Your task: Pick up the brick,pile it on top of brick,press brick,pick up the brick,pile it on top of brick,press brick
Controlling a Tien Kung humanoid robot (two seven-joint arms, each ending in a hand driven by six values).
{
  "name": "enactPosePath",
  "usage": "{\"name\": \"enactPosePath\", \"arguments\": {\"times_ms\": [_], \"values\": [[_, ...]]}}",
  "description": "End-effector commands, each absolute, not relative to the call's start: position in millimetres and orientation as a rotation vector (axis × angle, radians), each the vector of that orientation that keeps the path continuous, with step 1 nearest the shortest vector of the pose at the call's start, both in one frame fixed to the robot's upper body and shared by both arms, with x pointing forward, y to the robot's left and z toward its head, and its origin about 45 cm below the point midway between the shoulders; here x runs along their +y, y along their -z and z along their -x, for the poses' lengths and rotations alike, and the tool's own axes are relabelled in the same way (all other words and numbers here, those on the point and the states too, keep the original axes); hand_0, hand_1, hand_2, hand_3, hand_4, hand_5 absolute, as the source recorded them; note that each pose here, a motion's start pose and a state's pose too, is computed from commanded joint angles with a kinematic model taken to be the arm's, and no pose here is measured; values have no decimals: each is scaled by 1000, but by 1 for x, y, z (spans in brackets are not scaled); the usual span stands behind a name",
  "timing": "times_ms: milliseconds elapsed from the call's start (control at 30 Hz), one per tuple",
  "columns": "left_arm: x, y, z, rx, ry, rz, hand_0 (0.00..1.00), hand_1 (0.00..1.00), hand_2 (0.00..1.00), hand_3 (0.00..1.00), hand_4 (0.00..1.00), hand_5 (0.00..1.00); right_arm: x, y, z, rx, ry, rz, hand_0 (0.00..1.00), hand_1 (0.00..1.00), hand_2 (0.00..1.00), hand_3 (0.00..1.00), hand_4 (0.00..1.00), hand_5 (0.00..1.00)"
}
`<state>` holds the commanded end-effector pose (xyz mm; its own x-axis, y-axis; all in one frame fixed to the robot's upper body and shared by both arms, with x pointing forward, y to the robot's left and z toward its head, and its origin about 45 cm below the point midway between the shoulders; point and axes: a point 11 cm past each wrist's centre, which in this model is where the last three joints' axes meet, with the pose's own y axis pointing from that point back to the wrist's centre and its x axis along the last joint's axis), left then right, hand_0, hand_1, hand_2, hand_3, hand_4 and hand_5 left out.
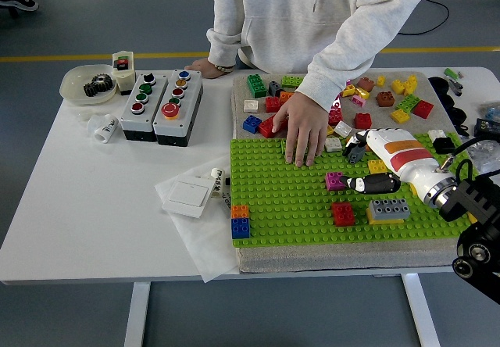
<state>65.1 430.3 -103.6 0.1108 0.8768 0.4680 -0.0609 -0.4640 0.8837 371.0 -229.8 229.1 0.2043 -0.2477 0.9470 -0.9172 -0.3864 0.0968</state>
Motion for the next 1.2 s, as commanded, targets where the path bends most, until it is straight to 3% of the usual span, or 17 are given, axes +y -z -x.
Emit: {"name": "enactPosePath", "arguments": {"times_ms": [1200], "values": [[428,103,-73,813,-1475,-1568,776,791,835,623,653,669,-219,-189,-402,-926,-1159,-1718,612,614,618,538,830,305]]}}
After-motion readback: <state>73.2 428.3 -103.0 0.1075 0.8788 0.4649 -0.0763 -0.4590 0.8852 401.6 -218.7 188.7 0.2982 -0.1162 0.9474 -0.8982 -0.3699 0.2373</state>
